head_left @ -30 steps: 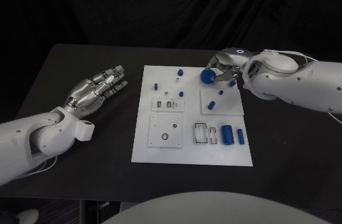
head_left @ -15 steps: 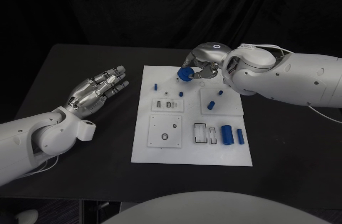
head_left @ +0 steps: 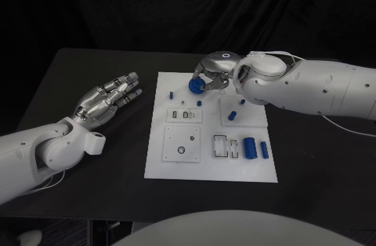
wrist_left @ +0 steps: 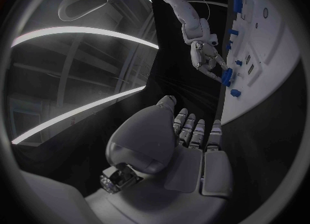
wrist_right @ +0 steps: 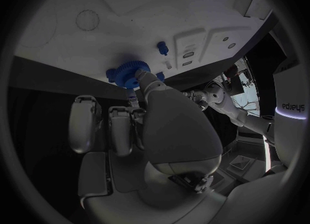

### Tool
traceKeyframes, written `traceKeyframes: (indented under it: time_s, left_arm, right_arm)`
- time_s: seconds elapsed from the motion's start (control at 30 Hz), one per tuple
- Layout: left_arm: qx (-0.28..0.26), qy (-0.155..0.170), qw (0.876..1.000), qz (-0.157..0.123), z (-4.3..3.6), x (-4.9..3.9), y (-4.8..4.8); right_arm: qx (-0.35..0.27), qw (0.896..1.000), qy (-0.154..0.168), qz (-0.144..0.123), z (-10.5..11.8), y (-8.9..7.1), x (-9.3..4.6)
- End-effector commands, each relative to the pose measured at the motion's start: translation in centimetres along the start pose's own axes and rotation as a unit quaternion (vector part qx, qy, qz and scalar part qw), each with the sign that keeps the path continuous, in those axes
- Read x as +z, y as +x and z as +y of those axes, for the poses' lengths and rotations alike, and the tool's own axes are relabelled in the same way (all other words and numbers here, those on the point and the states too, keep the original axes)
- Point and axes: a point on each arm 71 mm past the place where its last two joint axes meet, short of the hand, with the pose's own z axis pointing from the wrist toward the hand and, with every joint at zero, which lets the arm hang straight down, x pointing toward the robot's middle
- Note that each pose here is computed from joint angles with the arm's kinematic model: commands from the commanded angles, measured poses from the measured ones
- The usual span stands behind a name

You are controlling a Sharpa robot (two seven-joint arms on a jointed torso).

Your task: Assemble the parts on the task board

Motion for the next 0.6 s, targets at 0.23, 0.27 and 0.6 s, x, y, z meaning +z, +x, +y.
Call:
traceKeyframes:
  time_s: [0.23,0.27,0.6]
  left_arm:
    - [-0.007,0.025,1.000,0.008,-0.27,0.14,0.30]
    - [-0.007,0.025,1.000,0.009,-0.27,0.14,0.30]
    - [-0.008,0.024,1.000,0.010,-0.23,0.20,0.35]
  right_arm:
    - [-0.006,1.000,0.003,0.026,0.06,0.50,0.43]
    - [-0.006,1.000,0.003,0.027,0.07,0.51,0.46]
    - [-0.007,0.999,0.002,0.034,0.32,0.71,0.84]
